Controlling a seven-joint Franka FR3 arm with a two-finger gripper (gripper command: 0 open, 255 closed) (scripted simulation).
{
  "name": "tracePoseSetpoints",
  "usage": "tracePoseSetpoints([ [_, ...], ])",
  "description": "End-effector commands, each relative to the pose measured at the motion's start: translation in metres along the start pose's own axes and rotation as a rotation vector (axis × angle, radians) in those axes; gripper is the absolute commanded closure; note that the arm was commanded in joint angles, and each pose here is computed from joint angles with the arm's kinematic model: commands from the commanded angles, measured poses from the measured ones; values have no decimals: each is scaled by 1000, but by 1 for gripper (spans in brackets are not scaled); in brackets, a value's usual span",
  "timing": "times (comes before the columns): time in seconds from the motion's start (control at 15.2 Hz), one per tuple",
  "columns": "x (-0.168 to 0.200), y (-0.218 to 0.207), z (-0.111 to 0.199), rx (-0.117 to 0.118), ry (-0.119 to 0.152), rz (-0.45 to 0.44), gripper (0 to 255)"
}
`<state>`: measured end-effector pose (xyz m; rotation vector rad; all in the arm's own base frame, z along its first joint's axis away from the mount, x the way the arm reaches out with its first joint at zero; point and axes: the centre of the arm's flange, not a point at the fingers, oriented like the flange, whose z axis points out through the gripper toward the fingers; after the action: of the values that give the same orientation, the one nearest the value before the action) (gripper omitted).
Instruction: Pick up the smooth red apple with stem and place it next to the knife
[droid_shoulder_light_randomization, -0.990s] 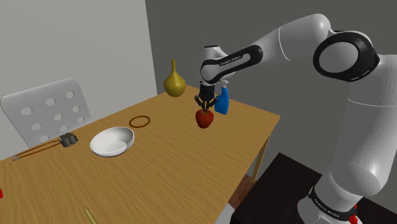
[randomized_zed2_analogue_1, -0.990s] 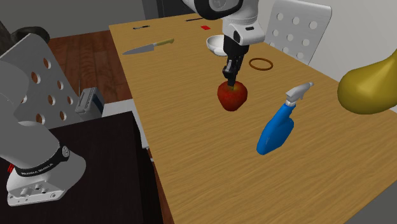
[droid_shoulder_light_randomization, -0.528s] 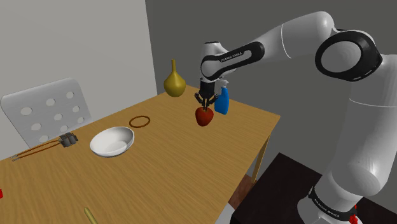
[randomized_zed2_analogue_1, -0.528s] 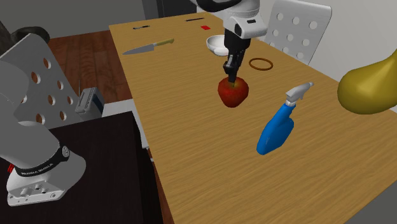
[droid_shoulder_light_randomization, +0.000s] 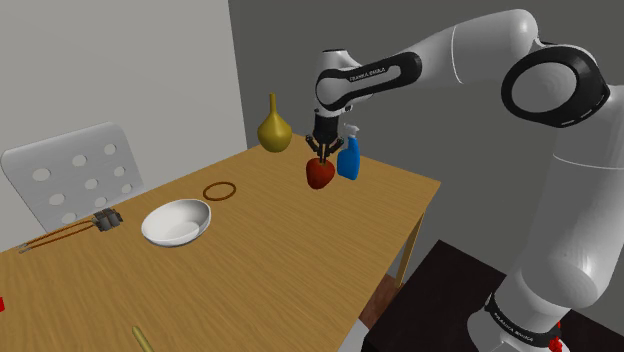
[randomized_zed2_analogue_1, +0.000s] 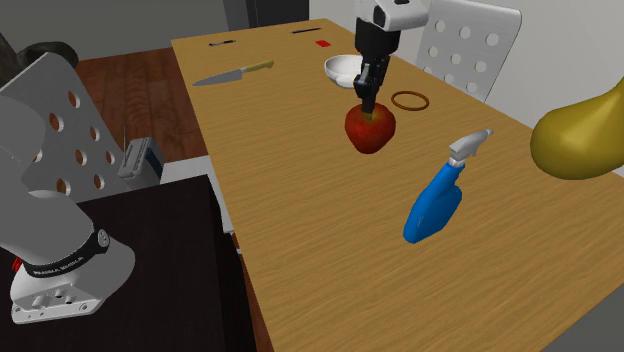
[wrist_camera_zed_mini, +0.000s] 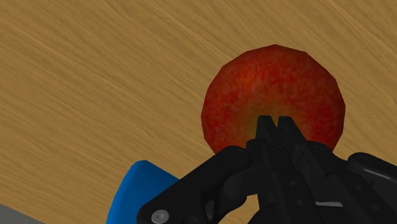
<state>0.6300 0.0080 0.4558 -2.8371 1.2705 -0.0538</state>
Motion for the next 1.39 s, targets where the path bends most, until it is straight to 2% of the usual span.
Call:
tracePoseSetpoints([
  [0.0,-1,0,-11,0,0,0,255],
  [1.32,1,-5,-117,0,0,0,255],
])
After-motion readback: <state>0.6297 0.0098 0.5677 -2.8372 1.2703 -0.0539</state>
